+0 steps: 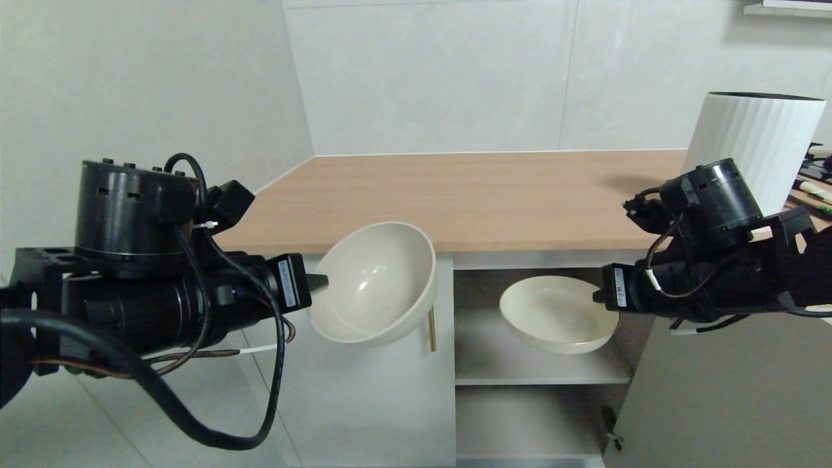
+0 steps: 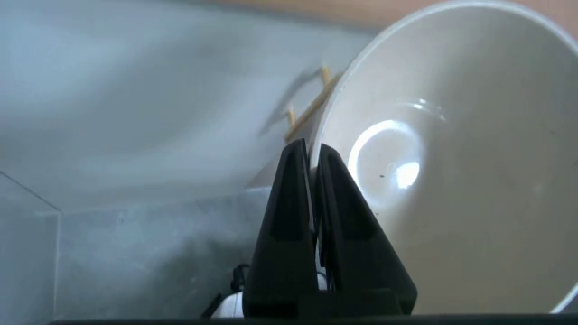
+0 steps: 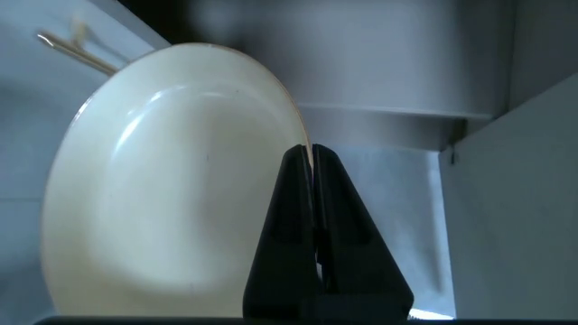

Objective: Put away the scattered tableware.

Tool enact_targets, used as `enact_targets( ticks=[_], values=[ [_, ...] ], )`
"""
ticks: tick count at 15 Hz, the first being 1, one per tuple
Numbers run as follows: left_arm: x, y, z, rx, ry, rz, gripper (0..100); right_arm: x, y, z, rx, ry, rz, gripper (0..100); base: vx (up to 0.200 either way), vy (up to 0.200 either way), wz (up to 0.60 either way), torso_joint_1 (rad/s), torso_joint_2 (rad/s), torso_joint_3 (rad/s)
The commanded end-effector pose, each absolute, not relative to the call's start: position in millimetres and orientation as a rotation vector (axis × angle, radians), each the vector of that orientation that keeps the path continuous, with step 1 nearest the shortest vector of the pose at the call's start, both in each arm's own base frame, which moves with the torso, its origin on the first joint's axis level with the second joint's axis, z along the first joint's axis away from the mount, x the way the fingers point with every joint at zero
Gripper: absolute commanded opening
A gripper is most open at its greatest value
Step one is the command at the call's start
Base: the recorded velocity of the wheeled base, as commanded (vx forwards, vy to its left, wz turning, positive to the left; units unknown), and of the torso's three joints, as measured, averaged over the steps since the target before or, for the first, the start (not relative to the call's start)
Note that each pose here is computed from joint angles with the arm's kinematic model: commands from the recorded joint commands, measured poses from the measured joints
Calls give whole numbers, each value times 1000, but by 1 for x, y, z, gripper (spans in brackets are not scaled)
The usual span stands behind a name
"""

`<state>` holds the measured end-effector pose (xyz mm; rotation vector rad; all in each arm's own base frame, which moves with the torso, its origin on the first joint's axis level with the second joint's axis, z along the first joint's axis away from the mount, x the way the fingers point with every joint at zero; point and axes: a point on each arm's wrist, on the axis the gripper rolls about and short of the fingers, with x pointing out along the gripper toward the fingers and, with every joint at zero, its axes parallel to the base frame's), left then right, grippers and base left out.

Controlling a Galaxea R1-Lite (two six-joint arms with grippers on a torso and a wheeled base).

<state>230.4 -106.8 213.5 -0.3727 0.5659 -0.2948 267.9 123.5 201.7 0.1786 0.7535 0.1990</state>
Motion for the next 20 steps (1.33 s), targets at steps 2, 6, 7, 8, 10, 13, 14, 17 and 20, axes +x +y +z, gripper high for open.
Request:
enact_targets(
  ticks=[2, 6, 7, 8, 10, 13, 14, 17, 20],
  values=[
    [231, -107, 213, -372, 569, -293, 0, 271, 126, 196, 172, 770, 197, 0, 0, 0, 0, -151, 456, 298],
    [231, -107, 212, -372, 570, -292, 0, 272, 126, 192, 151, 782, 202, 0, 0, 0, 0, -110, 409, 289],
    [231, -107, 212, -372, 570, -292, 0, 272, 127, 191, 149, 785, 202, 0, 0, 0, 0, -36, 168, 115],
    [232, -107, 212, -372, 571, -292, 0, 272, 127, 189, 146, 792, 200, 0, 0, 0, 0, -27, 100, 71],
    [233, -108, 210, -370, 579, -290, 0, 273, 128, 188, 145, 794, 201, 0, 0, 0, 0, -6, 25, 23],
    [234, -108, 209, -368, 583, -289, 0, 279, 136, 175, 129, 827, 209, 0, 0, 0, 0, 0, 0, 0],
    [234, -108, 209, -368, 583, -289, 0, 283, 144, 162, 110, 864, 216, 0, 0, 0, 0, 0, 0, 0],
    [234, -108, 209, -368, 583, -289, 0, 301, 170, 108, 49, 978, 219, 0, 0, 0, 0, 0, 0, 0],
    [234, -108, 209, -368, 583, -289, 0, 336, 177, 46, 38, 947, 128, 0, 0, 0, 0, 0, 0, 0]
  ],
)
